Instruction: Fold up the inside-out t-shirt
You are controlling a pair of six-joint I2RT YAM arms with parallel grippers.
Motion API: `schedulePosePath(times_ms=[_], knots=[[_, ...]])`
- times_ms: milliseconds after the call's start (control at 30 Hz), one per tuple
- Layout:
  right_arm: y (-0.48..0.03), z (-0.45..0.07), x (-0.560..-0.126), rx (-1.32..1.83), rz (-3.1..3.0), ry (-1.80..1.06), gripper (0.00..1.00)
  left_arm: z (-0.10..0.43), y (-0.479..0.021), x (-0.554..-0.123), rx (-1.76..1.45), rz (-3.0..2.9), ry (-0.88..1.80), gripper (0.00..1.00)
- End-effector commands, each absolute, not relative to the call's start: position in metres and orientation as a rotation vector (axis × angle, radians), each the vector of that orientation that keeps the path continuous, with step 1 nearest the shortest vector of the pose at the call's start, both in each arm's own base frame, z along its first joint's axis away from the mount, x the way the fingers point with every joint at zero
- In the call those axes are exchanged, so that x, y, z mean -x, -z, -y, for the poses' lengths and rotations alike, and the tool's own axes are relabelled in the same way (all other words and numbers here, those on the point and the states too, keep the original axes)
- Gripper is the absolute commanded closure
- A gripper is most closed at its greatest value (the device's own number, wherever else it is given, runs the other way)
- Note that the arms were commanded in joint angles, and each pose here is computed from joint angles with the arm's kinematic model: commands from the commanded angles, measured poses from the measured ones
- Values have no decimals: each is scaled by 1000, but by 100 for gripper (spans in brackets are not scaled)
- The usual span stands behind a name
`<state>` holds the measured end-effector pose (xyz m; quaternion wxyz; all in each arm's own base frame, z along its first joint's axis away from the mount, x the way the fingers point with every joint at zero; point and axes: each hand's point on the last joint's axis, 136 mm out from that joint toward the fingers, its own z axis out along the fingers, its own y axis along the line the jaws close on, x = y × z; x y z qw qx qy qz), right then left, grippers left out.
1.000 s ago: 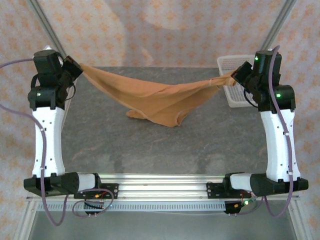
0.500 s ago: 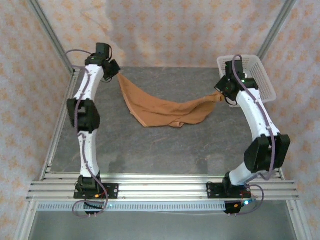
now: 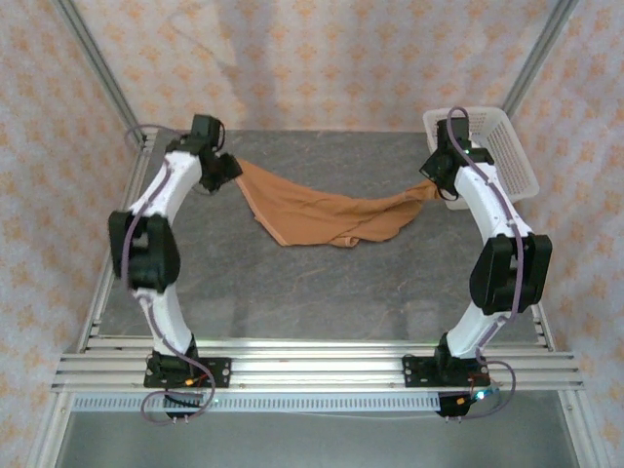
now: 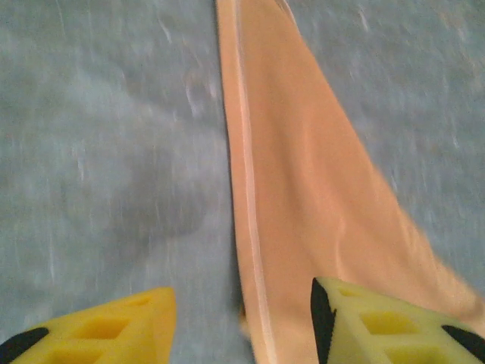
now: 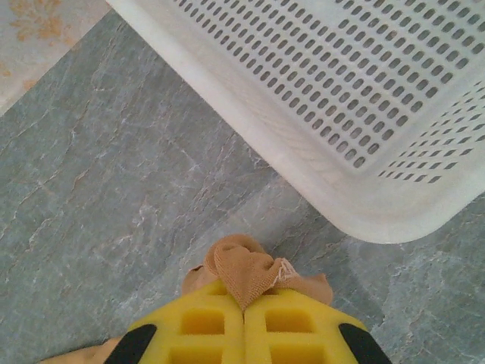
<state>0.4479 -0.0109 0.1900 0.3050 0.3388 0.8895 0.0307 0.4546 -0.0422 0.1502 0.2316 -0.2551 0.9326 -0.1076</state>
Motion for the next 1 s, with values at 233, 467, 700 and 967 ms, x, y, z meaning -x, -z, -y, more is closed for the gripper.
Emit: schedulePosePath(times_ms=[233,467,700,967], knots=[[-171,-4,-443,-858,-2416,-166,100,151,-91,-366,561,-2576,517,52],[-165,-9,-438,-843,-2433,-175,100,179,-69,-371,543,-2605,544,52],[-171,-8,-436,-832,-2428,-167,100,182,-51,-380,539,-2649,477,52],[-181,-10,-439,-825,-2409,-192,100,181,-38,-385,544,-2670,431,89]])
